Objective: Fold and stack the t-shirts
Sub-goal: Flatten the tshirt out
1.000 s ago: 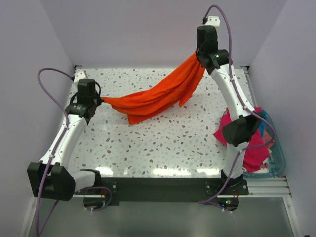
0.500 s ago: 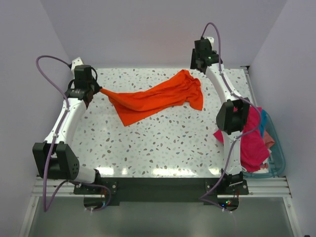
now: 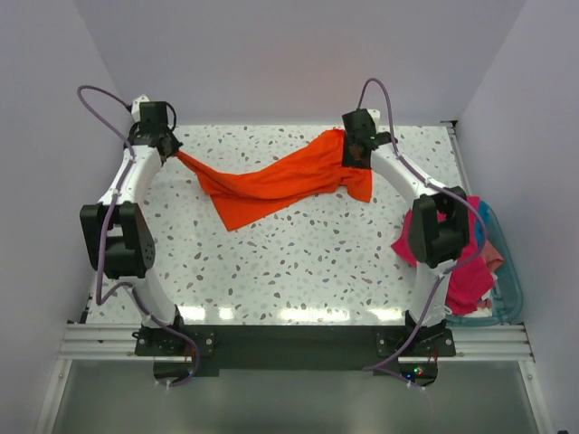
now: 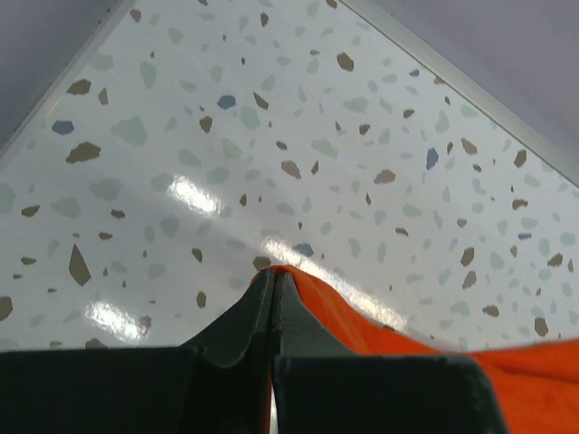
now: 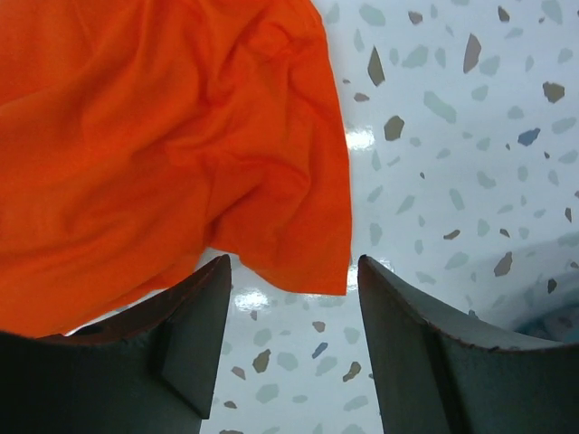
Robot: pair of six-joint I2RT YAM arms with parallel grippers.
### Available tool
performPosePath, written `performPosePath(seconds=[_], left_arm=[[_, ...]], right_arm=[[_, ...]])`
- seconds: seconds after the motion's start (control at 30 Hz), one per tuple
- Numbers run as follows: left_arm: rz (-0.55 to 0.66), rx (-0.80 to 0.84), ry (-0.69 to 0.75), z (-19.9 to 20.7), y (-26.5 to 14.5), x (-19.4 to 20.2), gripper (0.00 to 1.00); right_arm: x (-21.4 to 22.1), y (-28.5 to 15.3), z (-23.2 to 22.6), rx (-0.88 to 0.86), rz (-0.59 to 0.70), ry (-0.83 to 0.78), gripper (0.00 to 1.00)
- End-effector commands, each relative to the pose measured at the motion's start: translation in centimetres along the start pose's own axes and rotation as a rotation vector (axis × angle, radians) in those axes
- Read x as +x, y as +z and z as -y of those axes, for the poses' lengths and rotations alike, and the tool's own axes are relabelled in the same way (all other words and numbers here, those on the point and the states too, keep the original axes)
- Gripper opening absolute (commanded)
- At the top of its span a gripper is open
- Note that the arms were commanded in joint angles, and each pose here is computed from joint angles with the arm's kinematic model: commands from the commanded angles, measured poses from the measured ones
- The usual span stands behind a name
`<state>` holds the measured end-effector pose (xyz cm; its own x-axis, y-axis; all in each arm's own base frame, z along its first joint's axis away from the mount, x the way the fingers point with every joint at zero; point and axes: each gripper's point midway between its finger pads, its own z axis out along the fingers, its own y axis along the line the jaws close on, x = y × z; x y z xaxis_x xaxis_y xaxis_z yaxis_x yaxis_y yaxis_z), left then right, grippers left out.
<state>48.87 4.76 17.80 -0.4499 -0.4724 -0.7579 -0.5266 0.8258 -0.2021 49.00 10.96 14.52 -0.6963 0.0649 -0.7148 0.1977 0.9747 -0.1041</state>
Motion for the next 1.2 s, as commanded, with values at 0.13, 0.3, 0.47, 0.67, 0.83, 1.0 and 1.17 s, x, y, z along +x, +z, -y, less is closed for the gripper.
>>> performPosePath(seconds=[0.13,0.3,0.47,0.67,0.83,1.0,1.17], left_arm=[[0.051,0.007,-0.052,0.2,3.1,-4.7,0.1],[0.02,0.047,-0.064,0.8,3.1,-3.9,0.6],[-0.019,0.04,-0.079,0.0,-0.1,-0.2,0.67],[-0.035,-0.013,-0.058,-0.1,-5.3,9.3,0.64],[-0.089,-0.042,-0.062,-0.4,-7.5,15.6,0.59],[-0.124,-0.048,-0.016,0.1,-8.6,20.0,0.58],[-0.141,-0.047,0.016,0.8,-8.1,21.4,0.59]], right_arm=[[3.5,4.8,2.5,0.067,-0.115,0.08,0.61],[5.2,6.2,2.7,0.032,-0.179,0.12,0.61],[7.4,6.4,2.5,0.016,-0.221,0.132,0.61],[9.9,6.3,1.8,-0.025,-0.253,0.19,0.59],[10.9,6.3,1.6,-0.038,-0.268,0.203,0.59],[11.0,6.2,1.3,-0.053,-0.264,0.218,0.58],[10.6,5.7,1.1,-0.059,-0.244,0.221,0.58]])
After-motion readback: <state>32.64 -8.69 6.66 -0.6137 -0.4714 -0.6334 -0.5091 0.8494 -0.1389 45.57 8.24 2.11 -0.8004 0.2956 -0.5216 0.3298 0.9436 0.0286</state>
